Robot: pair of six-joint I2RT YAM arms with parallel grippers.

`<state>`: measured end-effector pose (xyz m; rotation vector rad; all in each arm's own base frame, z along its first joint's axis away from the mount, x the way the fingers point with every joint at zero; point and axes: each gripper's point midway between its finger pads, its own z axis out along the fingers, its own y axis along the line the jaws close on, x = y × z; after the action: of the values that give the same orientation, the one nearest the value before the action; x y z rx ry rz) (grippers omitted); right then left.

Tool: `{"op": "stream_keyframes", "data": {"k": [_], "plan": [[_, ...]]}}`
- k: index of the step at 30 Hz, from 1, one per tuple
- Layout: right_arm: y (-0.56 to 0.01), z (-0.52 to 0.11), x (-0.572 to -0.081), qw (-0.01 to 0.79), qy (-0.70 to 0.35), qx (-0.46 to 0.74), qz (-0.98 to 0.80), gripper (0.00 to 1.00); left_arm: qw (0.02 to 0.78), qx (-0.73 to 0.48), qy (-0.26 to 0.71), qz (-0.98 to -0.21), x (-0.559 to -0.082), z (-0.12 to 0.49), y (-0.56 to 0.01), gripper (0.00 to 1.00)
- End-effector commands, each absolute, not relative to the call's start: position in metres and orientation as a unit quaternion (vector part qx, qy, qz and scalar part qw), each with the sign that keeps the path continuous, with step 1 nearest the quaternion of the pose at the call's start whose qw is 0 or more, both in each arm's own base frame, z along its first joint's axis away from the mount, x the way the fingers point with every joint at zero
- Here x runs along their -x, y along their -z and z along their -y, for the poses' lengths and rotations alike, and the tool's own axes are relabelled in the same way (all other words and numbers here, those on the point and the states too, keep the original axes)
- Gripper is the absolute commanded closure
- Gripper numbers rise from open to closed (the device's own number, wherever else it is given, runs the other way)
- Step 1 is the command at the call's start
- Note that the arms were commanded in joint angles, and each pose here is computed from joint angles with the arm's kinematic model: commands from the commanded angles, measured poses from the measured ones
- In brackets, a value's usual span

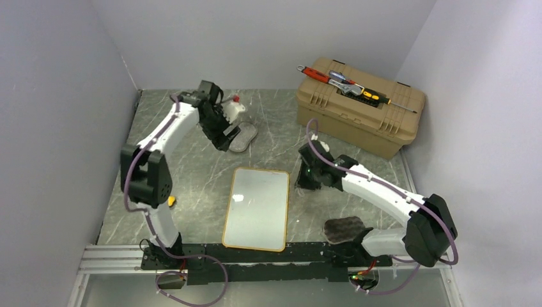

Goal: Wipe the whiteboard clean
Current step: Erase the whiteboard at the center of the board.

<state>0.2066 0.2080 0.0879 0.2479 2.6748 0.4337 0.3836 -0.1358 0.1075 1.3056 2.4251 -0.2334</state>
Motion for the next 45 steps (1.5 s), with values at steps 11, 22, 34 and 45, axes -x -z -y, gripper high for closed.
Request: {"op": "stream_keyframes", "data": {"k": [11, 22, 34, 45], "plan": [[-0.098, -0.234, -0.260, 0.219, -0.249, -0.069, -0.941, 1.00, 0.328, -0.380, 0.187, -0.844, -0.348, 0.148, -0.286, 0.00], [-0.083, -0.253, -0.286, 0.209, -0.267, -0.081, -0.937, 1.00, 0.169, -0.353, 0.266, -0.881, -0.305, 0.161, -0.134, 0.26], [-0.035, -0.281, -0.322, 0.183, -0.288, -0.121, -0.932, 1.00, 0.103, -0.420, 0.197, -0.880, -0.272, 0.179, -0.027, 0.18], [0.008, -0.262, -0.307, 0.164, -0.258, -0.152, -0.940, 1.00, 0.065, -0.473, 0.102, -0.872, -0.269, 0.168, 0.028, 0.47]]}}
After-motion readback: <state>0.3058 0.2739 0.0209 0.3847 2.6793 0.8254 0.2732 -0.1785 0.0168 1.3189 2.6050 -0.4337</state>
